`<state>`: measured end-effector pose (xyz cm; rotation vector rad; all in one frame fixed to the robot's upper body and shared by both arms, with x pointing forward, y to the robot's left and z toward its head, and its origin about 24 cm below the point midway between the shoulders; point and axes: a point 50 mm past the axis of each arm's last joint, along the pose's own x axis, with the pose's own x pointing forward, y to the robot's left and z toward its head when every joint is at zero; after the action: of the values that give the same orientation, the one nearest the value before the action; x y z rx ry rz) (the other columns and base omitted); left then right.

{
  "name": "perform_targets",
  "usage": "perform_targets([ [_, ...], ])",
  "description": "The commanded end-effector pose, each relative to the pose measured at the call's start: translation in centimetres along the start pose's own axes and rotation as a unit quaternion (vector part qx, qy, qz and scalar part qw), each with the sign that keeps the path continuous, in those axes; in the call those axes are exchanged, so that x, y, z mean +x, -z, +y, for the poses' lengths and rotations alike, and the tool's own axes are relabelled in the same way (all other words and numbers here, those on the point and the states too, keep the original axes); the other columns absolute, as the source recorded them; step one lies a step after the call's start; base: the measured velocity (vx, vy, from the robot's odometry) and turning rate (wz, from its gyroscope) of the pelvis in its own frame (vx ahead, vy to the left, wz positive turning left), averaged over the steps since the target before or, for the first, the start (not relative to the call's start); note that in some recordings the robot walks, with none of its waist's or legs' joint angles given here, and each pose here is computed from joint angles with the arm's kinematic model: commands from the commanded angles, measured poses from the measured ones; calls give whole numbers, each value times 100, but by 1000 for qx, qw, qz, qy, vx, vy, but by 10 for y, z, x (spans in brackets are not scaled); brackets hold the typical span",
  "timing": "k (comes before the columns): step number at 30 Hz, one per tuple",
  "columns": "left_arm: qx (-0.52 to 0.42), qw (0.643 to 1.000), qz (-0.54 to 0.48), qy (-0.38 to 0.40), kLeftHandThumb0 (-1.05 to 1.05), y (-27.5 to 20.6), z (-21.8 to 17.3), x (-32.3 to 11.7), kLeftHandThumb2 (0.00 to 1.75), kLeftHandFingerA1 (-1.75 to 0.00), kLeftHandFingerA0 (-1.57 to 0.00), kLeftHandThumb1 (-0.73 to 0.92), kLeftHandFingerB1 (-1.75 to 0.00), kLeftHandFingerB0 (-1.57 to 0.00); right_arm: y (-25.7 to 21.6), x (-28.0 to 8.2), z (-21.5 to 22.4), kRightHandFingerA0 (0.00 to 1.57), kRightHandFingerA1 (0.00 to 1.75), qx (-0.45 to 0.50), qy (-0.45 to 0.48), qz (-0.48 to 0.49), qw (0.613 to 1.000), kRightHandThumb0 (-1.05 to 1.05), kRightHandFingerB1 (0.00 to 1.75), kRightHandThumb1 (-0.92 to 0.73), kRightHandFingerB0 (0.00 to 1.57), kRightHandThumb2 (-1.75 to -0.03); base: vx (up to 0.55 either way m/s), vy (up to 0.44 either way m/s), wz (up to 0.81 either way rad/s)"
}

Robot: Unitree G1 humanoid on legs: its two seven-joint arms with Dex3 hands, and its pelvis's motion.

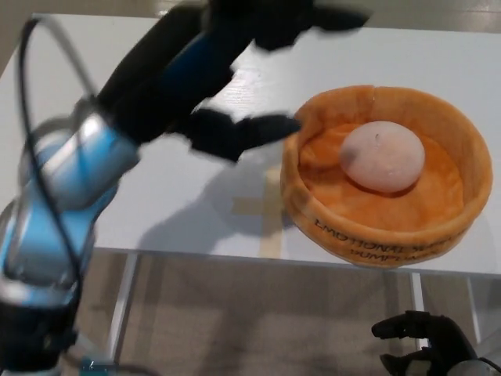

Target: Use the left hand to pick up the pink round toy on the left and place it inside the orange plate on the desk.

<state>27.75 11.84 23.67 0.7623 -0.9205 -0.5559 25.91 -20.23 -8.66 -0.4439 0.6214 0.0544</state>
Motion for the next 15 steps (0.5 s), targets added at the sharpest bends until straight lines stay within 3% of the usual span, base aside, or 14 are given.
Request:
perform_targets([
  [1,-204,969,-31,134,17,-59,-12,-110,80,-37,-18,59,-35,-45,10,-2,-6,64,84,-11,-3,17,1000,-15,76,-56,67,-59,0,0,0],
  [4,-233,959,4,160,9,-53,-27,-127,82,-37,-21,60,-36,-46,10,-2,-7,64,84,-11,-3,17,1000,-13,77,-56,66,-58,0,0,0],
  [5,-252,952,21,169,9,-48,-35,-135,104,-53,-15,49,-56,-35,10,-2,-7,63,84,-8,-3,17,1000,-16,77,-55,66,-60,0,0,0],
  [7,-272,945,37,177,9,-45,-43,-144,104,-53,-15,49,-56,-35,9,-2,-8,63,84,-4,-2,17,1000,-16,77,-55,66,-60,0,0,0],
  [8,-290,937,58,184,8,-43,-48,-150,82,-38,-27,65,-37,-49,10,-2,-7,62,85,-4,-2,16,1000,-16,78,-55,67,-60,0,0,0],
  [9,-306,929,82,192,2,-39,-57,-157,69,-41,-33,76,-41,-49,10,-3,-7,64,85,-7,-1,15,1000,-15,78,-55,67,-60,0,0,0],
  [11,-317,922,98,199,2,-37,-64,-163,69,-41,-33,76,-41,-49,10,-3,-8,64,85,-8,-1,14,1000,-15,78,-55,67,-60,0,0,0],
  [12,-337,910,130,202,-9,-29,-80,-174,64,-43,-44,77,-38,-52,10,-2,-9,61,84,-8,-2,16,1000,-15,78,-55,66,-60,0,0,0],
  [15,-343,902,162,205,-14,-19,-93,-182,63,-41,-47,76,-37,-54,9,-2,-10,63,85,-8,-2,18,1000,-16,77,-56,67,-59,0,0,0],
])
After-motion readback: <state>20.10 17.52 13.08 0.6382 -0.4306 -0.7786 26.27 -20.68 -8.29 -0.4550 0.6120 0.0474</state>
